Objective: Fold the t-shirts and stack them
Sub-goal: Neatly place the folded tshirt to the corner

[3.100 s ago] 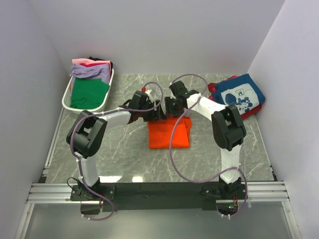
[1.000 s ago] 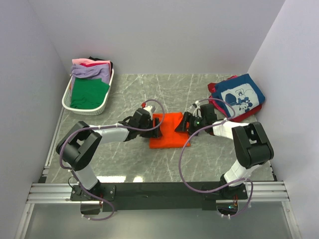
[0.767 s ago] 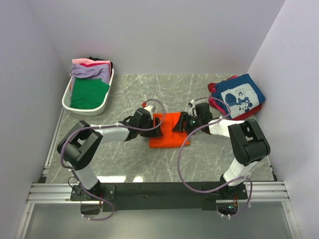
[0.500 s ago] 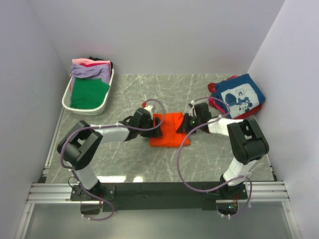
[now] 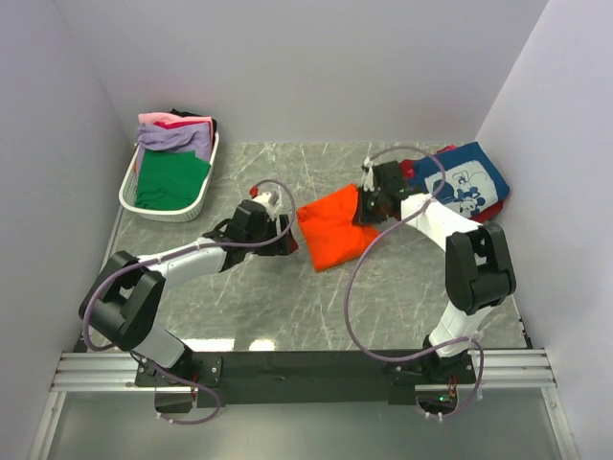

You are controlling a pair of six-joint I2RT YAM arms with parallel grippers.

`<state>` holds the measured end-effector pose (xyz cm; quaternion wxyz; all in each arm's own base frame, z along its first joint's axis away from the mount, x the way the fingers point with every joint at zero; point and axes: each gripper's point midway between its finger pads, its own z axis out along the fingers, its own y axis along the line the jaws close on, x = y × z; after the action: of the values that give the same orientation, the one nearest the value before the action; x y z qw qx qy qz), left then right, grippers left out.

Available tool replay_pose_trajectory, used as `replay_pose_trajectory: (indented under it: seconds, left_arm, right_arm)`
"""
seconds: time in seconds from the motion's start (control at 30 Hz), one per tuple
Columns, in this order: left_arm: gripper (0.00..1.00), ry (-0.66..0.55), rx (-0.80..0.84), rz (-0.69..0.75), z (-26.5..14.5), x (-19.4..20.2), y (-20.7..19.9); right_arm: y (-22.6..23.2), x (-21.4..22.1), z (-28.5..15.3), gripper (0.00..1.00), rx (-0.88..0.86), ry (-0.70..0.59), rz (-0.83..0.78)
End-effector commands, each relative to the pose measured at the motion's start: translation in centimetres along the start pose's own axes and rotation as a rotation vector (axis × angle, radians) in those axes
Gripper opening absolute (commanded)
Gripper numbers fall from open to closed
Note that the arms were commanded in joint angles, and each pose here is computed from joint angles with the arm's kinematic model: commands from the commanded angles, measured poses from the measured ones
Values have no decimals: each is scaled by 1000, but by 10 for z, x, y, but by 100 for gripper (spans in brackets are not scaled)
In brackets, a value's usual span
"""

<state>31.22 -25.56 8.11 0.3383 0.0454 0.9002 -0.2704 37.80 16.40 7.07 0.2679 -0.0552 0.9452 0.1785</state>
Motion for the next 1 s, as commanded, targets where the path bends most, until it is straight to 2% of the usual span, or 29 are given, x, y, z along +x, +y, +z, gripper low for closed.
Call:
replay_pose_trajectory:
  seconds: [0.0,0.1,0.3,0.4,0.5,0.73,0.83,0.97]
  left_arm:
    - [74,6,13,3,-3,6,7]
    - [74,12,15,2,-3,9,11]
    - [74,19,17,-4,-2,13,17]
    - [74,23,18,-7,0,14,19]
    - [74,29,21,-9,2,16,20]
    - [74,51,30,-22,7,22,21]
    - [74,61,35,-25,9,24,21]
    - [74,67,37,-29,9,25,20]
  right_arm:
    - [-17,-46,-36,0,101,-79,-158]
    - [-21,-83,-56,0,118,-126,-234]
    - [-46,-117,-94,0,182,-143,-368]
    - [-62,-126,-114,0,223,-153,-386]
    - [-83,-148,-145,0,267,-212,-383]
    - [-124,-173,-195,0,347,-251,-355]
    - [-138,-183,-210,0,363,-285,-328]
    - [-161,-184,-208,0,393,-264,-284]
